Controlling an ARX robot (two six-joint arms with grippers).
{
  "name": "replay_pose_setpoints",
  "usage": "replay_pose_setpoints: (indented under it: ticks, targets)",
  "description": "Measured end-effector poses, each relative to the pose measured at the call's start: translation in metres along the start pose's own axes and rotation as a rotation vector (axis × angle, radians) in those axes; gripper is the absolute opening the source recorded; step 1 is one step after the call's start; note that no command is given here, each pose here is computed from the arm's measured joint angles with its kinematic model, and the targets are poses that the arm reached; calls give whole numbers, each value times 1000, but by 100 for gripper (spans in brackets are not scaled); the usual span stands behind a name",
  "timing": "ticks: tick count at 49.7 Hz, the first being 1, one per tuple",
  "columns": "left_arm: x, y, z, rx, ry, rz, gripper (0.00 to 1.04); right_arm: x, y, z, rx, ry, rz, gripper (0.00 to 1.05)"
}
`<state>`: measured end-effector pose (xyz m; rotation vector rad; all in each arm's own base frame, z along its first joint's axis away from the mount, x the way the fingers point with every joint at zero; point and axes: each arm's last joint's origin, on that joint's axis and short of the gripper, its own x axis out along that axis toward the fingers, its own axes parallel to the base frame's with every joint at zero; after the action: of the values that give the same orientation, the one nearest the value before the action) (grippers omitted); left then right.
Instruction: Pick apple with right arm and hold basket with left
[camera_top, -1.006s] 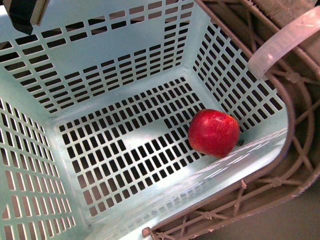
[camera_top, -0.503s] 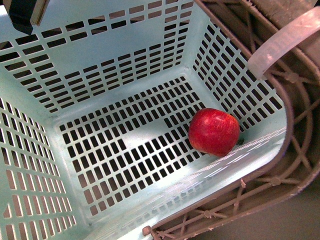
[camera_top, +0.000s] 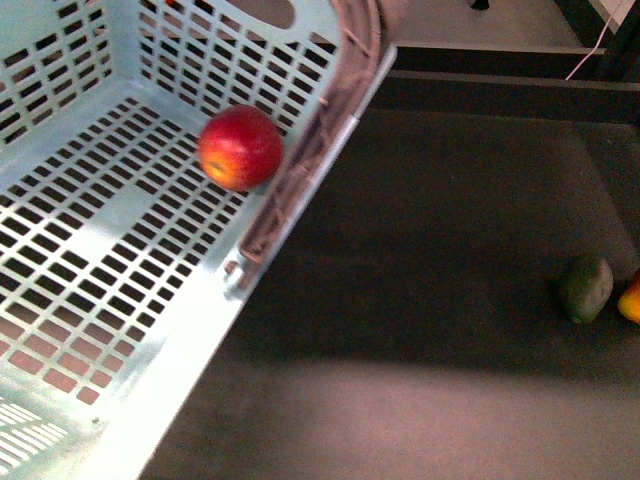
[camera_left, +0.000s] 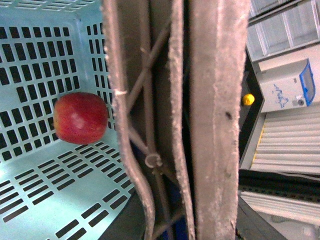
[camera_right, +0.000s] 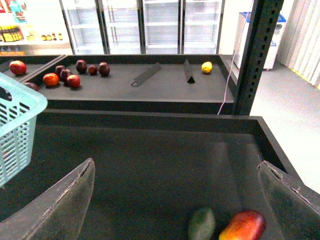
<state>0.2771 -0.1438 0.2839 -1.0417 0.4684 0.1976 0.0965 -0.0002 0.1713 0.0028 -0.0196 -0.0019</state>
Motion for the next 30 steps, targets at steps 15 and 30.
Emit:
replay_pose_setpoints:
  ticks: [15, 30]
  targets:
    - [29, 39, 58, -274, -71, 6, 17, 0, 0, 0, 0, 0, 0, 96]
    - [72, 88, 76, -394, -119, 131, 17, 0, 0, 0, 0, 0, 0, 96]
